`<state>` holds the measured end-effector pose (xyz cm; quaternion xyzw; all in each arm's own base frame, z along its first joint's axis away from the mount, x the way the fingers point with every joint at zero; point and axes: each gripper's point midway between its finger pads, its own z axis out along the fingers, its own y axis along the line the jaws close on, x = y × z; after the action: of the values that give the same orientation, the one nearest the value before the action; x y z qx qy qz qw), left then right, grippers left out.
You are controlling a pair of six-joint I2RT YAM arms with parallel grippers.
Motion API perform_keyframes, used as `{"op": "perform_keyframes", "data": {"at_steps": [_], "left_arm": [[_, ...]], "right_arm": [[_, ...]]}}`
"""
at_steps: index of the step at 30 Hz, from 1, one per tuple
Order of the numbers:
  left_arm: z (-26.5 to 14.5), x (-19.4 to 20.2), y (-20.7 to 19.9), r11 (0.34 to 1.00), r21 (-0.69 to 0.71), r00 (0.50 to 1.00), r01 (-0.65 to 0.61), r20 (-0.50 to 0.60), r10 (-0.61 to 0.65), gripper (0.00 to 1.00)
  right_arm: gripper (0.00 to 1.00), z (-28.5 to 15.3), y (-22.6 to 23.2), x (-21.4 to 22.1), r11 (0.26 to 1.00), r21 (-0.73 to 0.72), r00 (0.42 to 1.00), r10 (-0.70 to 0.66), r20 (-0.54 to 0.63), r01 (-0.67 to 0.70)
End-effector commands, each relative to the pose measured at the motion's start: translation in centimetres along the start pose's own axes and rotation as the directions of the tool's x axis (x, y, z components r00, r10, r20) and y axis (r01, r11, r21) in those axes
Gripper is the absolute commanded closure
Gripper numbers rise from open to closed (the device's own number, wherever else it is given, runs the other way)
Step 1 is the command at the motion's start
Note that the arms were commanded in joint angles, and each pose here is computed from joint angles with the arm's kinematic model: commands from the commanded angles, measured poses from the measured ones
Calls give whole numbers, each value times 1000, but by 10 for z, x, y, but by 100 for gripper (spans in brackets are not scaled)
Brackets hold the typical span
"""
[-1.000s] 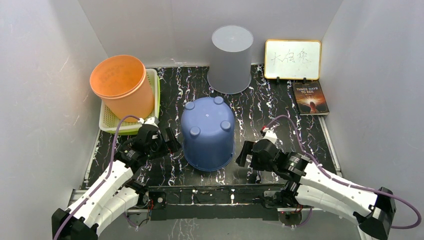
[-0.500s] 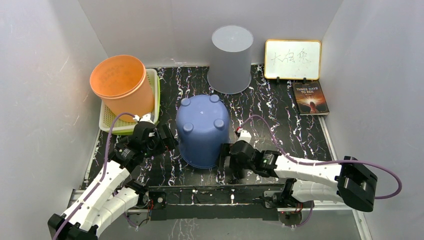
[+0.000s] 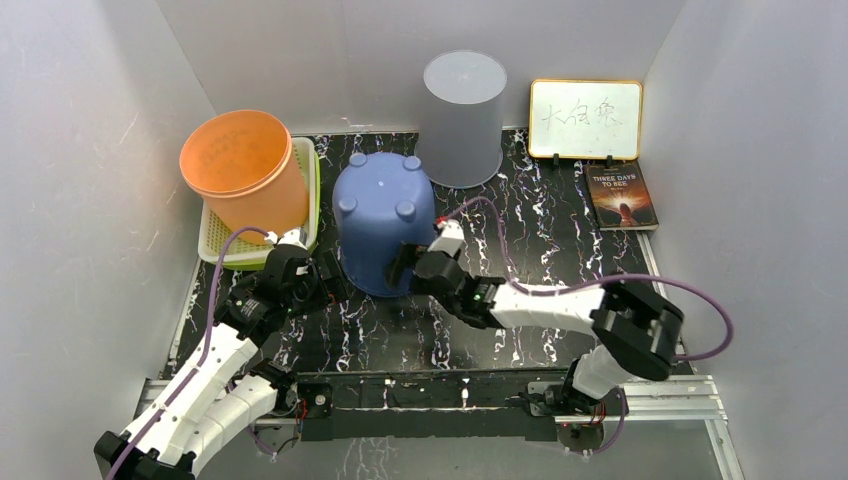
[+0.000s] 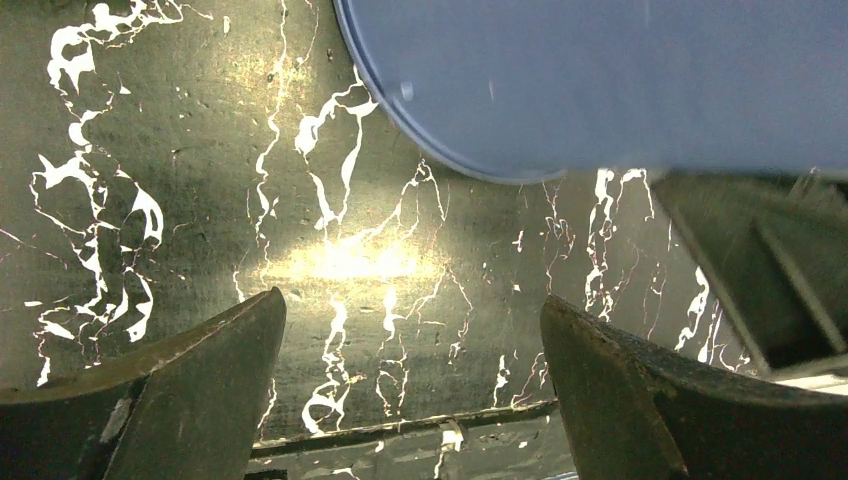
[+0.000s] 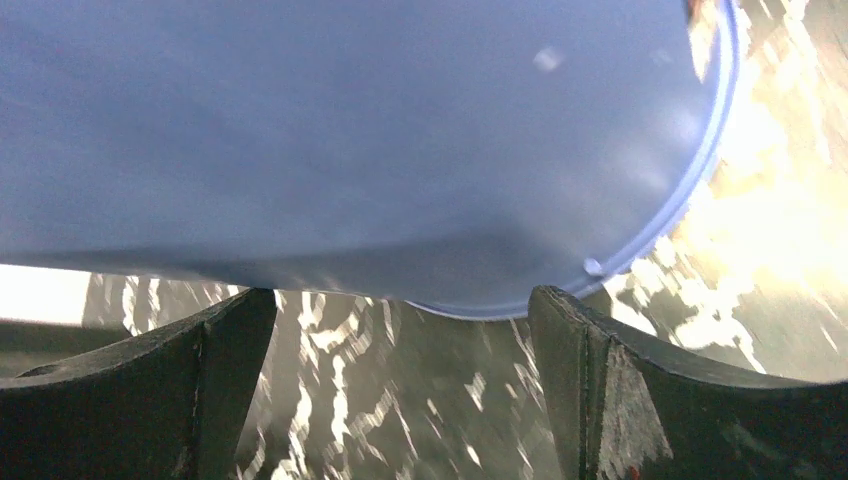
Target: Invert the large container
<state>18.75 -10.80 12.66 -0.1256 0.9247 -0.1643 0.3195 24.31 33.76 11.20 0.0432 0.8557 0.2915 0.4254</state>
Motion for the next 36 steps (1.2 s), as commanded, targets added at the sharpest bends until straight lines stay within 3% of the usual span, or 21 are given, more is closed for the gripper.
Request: {"op": "perform_keyframes", "data": {"at_steps": [1, 8, 18, 26, 36], "left_arm": [[-8, -7, -9, 999, 39, 1000, -23, 16, 23, 2], [-10, -3, -9, 998, 58, 1000, -26, 15, 25, 2], [-15, -6, -16, 995, 99, 999, -28, 32, 25, 2], [-11, -7, -15, 995, 77, 998, -57, 15, 56, 2], [-4, -5, -14, 996, 65, 998, -60, -3, 60, 2]], "right_arm": [[2, 33, 52, -82, 996, -79, 965, 57, 255, -38], [2, 116, 50, -121, 998, -59, 945, 54, 323, -37], [2, 217, 59, -174, 992, -22, 917, -105, 385, 123], [2, 260, 44, -214, 978, 99, 871, -209, 444, 185], [2, 280, 6, -251, 960, 158, 816, -281, 506, 232]]}}
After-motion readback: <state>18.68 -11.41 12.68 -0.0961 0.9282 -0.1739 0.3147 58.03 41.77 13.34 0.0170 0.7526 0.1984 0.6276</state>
